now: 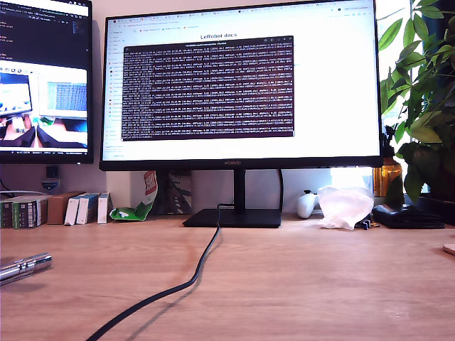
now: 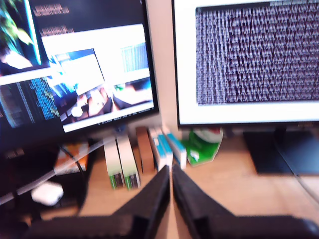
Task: Pick the metallic laser pointer with your right arm, pass it to your left arm, then place it down to the left side of the table
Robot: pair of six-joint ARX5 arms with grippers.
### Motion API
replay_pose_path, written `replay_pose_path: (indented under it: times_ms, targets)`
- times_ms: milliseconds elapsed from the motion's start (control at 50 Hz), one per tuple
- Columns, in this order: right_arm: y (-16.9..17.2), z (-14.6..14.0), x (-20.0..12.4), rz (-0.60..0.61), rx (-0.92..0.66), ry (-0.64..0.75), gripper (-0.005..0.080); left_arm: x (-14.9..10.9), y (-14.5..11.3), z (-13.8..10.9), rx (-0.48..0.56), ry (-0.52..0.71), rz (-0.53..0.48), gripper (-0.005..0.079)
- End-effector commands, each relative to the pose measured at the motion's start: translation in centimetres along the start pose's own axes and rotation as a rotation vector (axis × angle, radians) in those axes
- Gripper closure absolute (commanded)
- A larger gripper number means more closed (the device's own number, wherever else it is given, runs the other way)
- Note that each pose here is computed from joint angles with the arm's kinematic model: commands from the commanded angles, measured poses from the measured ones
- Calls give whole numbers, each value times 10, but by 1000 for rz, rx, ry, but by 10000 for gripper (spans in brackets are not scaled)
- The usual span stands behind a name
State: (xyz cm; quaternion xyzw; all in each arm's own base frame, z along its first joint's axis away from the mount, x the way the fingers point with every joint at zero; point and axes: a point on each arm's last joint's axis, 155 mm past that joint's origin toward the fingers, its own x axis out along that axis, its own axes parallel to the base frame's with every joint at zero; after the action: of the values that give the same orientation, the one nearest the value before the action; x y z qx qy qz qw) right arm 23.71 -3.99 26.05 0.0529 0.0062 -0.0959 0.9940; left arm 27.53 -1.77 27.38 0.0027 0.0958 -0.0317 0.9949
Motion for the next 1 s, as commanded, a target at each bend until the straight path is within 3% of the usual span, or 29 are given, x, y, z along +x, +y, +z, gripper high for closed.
replay_pose_path:
  times_ms: [0,260,560,740,980]
  targets:
    - [-1,-21,4,-1,-7,36,681,8,-2,-18,-3,25,-7,755]
    - [6,-33,-1,44,-30,25,681,10,-10,-56,-6,12,-20,755]
    - [11,-52,-8,78,-62,15,681,3,-8,-80,-14,-30,23,755]
    - [17,-74,-6,109,-97,75,681,6,1,-114,14,22,90,755]
    - [24,-97,-5,144,-133,128,681,3,0,-138,33,63,91,755]
